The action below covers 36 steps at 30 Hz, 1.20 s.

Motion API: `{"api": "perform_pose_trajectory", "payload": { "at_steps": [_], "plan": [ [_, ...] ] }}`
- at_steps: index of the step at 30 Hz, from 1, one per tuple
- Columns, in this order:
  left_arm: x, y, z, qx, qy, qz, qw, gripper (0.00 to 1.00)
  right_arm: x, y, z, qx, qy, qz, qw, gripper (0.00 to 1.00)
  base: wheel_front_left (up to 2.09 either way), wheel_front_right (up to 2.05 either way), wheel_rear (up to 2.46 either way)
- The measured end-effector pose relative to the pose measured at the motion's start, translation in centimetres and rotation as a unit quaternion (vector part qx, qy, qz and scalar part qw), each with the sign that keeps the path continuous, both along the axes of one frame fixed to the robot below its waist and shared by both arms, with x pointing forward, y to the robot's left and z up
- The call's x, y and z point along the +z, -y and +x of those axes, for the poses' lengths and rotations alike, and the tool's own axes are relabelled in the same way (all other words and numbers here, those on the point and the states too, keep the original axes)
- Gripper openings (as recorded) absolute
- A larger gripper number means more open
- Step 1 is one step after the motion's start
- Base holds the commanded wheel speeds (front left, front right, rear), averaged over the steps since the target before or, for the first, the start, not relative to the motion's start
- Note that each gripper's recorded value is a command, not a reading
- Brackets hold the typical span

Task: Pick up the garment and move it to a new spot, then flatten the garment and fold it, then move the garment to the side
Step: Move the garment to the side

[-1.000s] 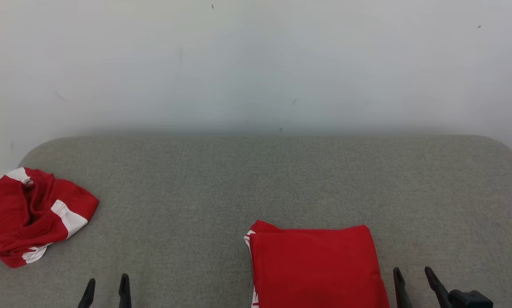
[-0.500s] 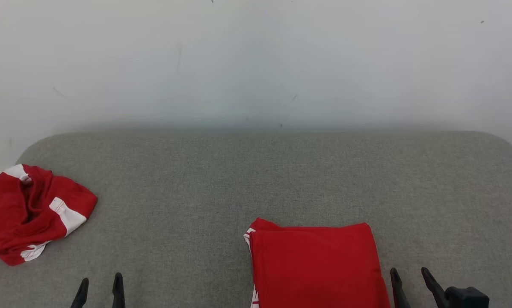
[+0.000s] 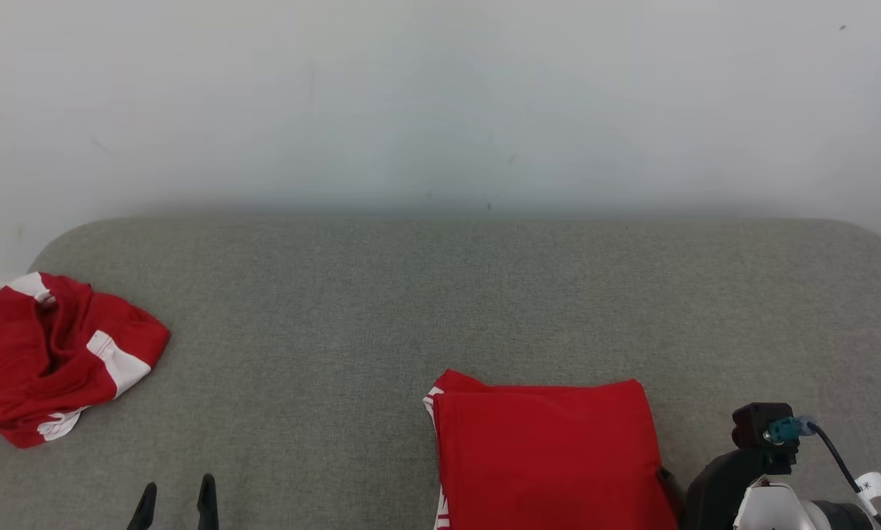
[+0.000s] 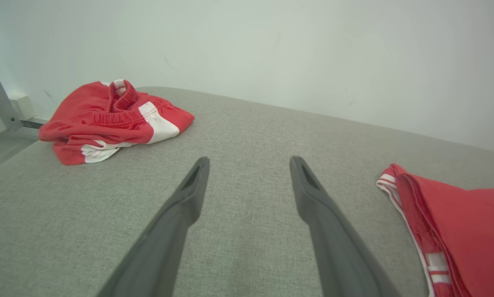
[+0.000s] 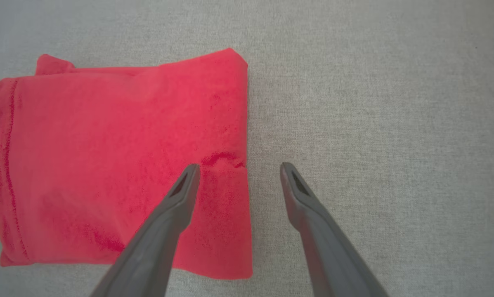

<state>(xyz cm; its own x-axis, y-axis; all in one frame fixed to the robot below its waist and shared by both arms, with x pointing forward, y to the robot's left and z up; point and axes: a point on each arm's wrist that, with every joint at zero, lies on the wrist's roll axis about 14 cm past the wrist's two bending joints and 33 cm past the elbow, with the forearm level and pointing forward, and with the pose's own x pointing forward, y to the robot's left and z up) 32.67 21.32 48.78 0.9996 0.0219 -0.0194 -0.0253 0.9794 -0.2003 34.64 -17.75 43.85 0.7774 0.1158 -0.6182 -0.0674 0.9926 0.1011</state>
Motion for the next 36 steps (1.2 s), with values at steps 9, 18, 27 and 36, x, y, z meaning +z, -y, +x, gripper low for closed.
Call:
{"api": "perform_pose_trajectory", "payload": {
  "at_steps": [9, 18, 27, 36],
  "plan": [
    [-0.5, -0.6, -0.5, 0.007, -0.015, 0.0, 1.0, 1.0, -2.3, -0.2, 0.9, 0.007, -0.096, -0.024, 0.995, 1.0, 0.0, 0.0, 0.0],
    [-1.4, -1.3, -0.3, 0.02, -0.031, -0.001, 0.999, 1.0, -4.5, -1.0, 2.7, 0.009, -0.128, -0.005, 0.992, 0.95, 0.0, 0.0, 0.0],
    [-0.8, -0.2, 1.8, 0.001, -0.019, 0.003, 1.0, 1.0, -4.3, -2.4, 5.0, 0.029, -0.111, -0.01, 0.993, 0.0, 0.0, 0.0, 0.0],
    [1.7, 3.3, 6.5, -0.056, 0.027, 0.003, 0.998, 1.0, -1.6, 5.1, 8.1, -0.039, -0.053, -0.071, 0.995, 0.0, 0.0, 0.0, 0.0]
  ]
}}
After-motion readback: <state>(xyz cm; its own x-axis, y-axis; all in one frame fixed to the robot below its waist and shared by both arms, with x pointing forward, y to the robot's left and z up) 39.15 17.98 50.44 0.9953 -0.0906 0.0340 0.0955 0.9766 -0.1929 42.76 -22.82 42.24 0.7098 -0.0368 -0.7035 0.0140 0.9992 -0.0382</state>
